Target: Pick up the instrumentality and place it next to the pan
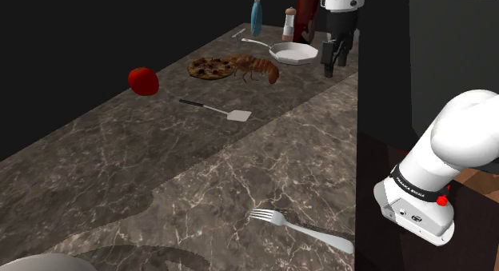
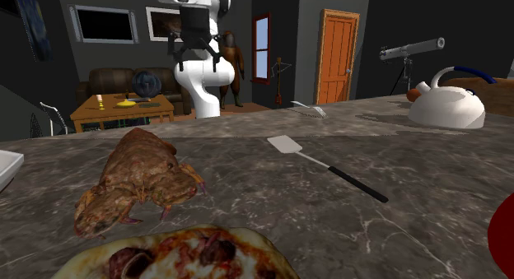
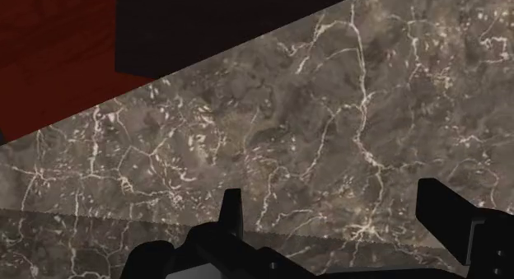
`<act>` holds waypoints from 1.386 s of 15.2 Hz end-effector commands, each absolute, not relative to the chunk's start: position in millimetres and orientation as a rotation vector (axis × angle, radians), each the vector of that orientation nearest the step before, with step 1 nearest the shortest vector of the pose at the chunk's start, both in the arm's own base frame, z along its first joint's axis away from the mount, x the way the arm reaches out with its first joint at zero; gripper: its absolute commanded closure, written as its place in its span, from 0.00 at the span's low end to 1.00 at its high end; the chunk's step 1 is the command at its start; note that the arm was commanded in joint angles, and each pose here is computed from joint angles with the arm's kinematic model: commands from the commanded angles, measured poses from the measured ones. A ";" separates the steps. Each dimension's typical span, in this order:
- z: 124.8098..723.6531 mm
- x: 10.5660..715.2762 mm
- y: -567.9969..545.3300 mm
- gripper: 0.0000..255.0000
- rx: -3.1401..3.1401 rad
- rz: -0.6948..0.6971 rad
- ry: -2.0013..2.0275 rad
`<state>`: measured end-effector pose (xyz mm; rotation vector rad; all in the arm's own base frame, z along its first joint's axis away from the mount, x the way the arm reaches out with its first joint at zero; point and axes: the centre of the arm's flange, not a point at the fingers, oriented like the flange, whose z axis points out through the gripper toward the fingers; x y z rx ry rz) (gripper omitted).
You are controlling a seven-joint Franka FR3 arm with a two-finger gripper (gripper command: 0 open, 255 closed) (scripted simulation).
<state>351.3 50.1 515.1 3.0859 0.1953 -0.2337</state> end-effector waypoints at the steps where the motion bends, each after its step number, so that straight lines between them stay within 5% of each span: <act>1: 503.5 369.3 64.2 0.00 3.089 -0.211 0.228; 21: 429.1 533.3 229.0 0.00 3.092 0.001 0.550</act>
